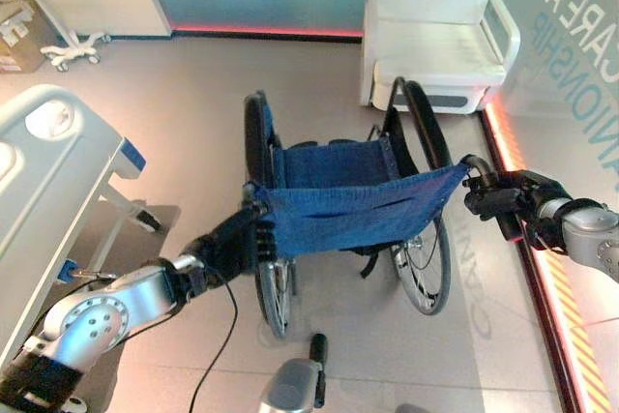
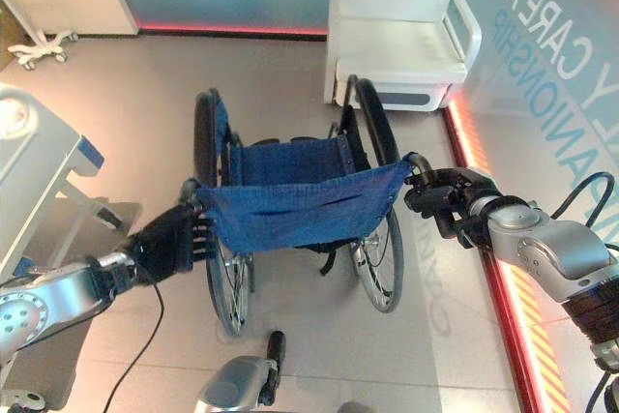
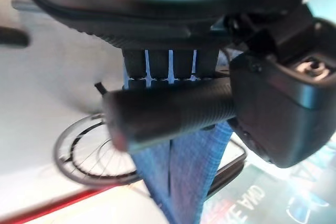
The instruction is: Push the wheelchair next to the bed
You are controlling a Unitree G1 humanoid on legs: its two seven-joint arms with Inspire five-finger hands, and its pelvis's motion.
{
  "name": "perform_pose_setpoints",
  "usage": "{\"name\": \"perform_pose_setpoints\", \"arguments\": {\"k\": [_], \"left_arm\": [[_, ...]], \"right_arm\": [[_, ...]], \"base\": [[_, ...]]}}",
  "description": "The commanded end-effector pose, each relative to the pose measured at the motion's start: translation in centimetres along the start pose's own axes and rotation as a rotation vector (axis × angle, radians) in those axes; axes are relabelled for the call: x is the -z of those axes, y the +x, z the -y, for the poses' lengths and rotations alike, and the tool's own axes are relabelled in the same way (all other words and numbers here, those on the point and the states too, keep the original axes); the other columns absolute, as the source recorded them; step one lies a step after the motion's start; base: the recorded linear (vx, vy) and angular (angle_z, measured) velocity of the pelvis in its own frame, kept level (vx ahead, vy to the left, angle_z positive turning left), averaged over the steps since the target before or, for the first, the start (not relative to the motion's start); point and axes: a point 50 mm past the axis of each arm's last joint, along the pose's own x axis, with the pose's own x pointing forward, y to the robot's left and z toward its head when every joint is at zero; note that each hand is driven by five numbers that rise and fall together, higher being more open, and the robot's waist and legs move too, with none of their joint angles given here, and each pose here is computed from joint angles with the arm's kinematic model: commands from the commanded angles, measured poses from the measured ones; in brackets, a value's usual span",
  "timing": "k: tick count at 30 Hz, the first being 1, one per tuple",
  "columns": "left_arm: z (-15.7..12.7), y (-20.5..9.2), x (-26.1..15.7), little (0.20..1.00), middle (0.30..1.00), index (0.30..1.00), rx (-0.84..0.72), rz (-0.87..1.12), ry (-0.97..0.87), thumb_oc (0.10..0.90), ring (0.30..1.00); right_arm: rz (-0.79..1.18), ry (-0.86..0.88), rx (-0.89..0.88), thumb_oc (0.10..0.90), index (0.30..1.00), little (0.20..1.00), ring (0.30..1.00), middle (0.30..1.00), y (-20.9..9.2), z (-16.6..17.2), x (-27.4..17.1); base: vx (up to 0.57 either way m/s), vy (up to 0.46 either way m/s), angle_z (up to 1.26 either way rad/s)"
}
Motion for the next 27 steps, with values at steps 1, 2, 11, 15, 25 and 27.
{"name": "perform_pose_setpoints", "arguments": {"k": [1, 2, 11, 15, 25, 27], "left_arm": [[-4.1, -3.7, -7.5, 0.300, 0.300, 0.300, -0.220, 0.358, 0.022, 0.400, 0.300], [-4.0, -3.9, -7.6, 0.300, 0.300, 0.300, -0.206, 0.358, 0.029, 0.400, 0.300], [-3.9, -3.7, -8.1, 0.300, 0.300, 0.300, -0.182, 0.374, 0.058, 0.400, 0.300], [-4.0, -3.7, -7.2, 0.300, 0.300, 0.300, -0.193, 0.364, 0.064, 0.400, 0.300], [-3.4, -3.3, -5.3, 0.300, 0.300, 0.300, -0.144, 0.347, 0.016, 0.400, 0.300], [-3.3, -3.7, -5.3, 0.300, 0.300, 0.300, -0.142, 0.346, 0.008, 0.400, 0.300]], "right_arm": [[0.248, 0.027, -0.248, 0.400, 0.300, 0.300, 0.300, 0.300, -1.3, -4.6, -4.9], [0.248, 0.030, -0.232, 0.400, 0.300, 0.300, 0.300, 0.300, -1.3, -4.6, -5.1], [0.280, 0.052, -0.197, 0.400, 0.300, 0.300, 0.300, 0.300, -1.1, -3.5, -7.0], [0.271, 0.052, -0.207, 0.400, 0.300, 0.300, 0.300, 0.300, -2.1, -3.0, -7.5], [0.231, 0.014, -0.197, 0.400, 0.300, 0.300, 0.300, 0.300, -2.0, -1.5, -8.0], [0.252, 0.018, -0.199, 0.400, 0.300, 0.300, 0.300, 0.300, -2.5, -1.4, -8.9]], "base": [[0.32, 0.056, 0.45], [0.28, 0.031, 0.48], [0.31, -0.098, 0.10], [0.56, -0.185, 0.81], [0.45, -0.199, 0.71], [0.47, -0.295, 0.15]]}}
